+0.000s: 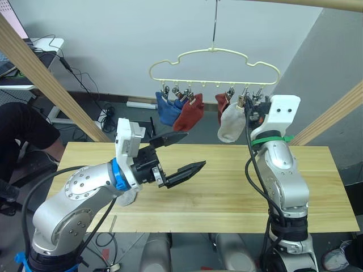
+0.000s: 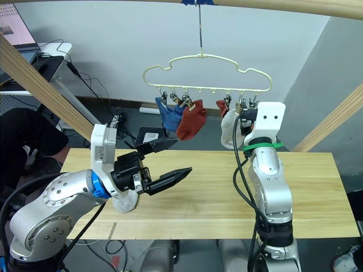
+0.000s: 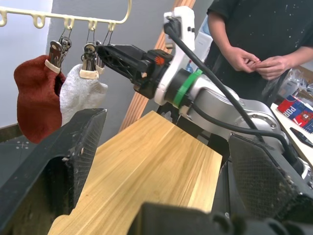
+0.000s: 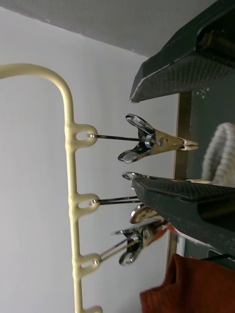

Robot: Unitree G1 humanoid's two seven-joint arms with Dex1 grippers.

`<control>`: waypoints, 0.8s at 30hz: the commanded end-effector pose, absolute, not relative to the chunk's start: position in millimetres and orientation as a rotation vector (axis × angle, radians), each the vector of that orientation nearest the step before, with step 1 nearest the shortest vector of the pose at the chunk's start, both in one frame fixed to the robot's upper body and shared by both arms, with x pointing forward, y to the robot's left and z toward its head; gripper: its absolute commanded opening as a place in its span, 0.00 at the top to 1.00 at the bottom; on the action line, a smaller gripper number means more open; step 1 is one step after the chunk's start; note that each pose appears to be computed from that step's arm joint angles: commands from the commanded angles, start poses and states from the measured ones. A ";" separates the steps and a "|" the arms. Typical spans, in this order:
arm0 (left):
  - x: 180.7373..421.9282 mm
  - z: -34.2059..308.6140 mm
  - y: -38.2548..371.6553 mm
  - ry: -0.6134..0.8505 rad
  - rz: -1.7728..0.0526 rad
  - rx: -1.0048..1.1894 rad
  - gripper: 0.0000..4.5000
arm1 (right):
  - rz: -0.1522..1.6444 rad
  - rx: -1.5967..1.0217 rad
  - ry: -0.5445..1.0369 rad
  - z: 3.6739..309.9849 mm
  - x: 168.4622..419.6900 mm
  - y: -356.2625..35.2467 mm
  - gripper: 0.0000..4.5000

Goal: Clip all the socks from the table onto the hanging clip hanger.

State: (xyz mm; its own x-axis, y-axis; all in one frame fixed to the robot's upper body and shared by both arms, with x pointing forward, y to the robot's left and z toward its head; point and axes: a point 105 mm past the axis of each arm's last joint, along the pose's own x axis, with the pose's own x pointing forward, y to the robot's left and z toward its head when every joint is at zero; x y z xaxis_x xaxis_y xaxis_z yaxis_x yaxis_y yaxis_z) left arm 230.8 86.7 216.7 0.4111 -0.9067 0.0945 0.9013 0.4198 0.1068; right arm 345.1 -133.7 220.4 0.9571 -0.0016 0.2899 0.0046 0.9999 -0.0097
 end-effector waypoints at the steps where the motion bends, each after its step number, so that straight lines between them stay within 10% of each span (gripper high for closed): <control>1: 224.5 223.1 82.2 -0.186 -1.172 0.053 0.00 | -0.016 -0.009 -0.340 230.6 337.8 -137.4 0.44; 24: 221.7 223.2 79.5 -0.196 -1.168 0.057 0.00 | -0.056 -0.049 -0.345 233.1 345.6 -146.3 0.44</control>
